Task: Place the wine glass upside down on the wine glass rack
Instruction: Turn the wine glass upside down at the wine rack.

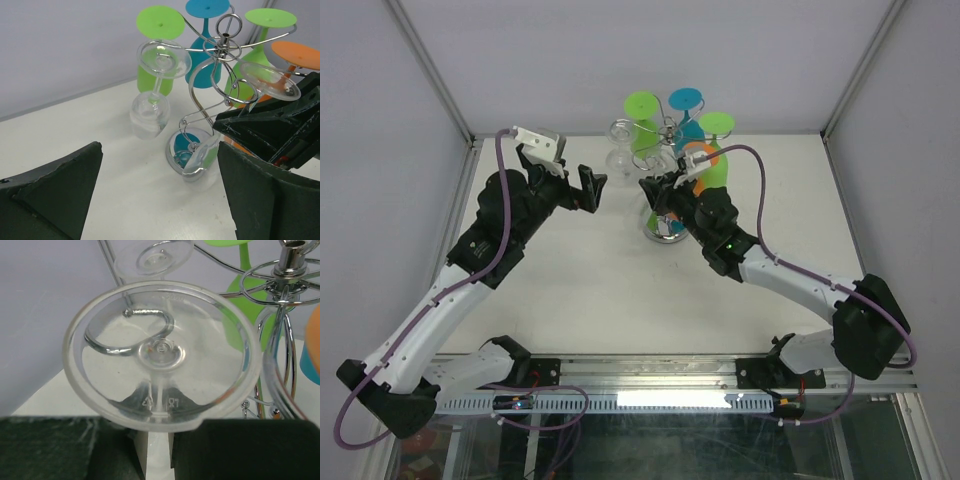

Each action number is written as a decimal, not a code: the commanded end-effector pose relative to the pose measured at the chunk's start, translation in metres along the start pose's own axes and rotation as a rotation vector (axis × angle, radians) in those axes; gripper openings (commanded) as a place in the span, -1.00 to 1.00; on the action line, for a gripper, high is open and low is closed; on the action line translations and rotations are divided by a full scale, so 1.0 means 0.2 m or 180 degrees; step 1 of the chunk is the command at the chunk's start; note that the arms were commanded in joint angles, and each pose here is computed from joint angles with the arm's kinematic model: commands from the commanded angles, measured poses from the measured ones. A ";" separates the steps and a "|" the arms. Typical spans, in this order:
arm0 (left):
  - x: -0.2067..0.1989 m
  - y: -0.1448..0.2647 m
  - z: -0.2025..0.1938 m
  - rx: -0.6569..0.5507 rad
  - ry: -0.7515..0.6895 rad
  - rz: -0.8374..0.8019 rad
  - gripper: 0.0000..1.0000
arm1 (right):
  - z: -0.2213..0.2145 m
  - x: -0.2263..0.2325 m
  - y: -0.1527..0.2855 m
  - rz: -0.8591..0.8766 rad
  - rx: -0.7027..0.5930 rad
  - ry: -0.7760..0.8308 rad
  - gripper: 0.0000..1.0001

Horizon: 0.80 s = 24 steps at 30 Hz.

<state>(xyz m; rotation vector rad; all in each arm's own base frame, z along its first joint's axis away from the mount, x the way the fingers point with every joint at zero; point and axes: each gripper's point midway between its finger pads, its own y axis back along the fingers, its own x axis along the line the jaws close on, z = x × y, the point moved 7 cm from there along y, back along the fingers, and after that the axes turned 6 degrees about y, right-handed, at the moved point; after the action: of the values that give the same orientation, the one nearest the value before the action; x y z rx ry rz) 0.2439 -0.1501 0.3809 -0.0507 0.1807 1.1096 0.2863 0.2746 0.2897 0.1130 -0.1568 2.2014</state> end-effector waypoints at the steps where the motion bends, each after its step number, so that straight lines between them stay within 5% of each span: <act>1: -0.03 0.04 0.16 -0.0454 -0.0031 -0.0188 0.98 | 0.14 0.00 0.08 0.0083 -0.0279 0.0013 -1.00; 24: -0.08 0.21 0.04 -0.0691 0.0033 -0.0782 0.98 | 0.18 0.10 0.39 0.0638 -0.0101 -0.0021 -1.00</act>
<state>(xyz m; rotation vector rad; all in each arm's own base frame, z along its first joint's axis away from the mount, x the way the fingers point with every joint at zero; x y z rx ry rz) 0.2073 -0.1402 0.3814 -0.1993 0.0936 0.9767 0.2276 0.2381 0.3031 0.1037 -0.1311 2.3462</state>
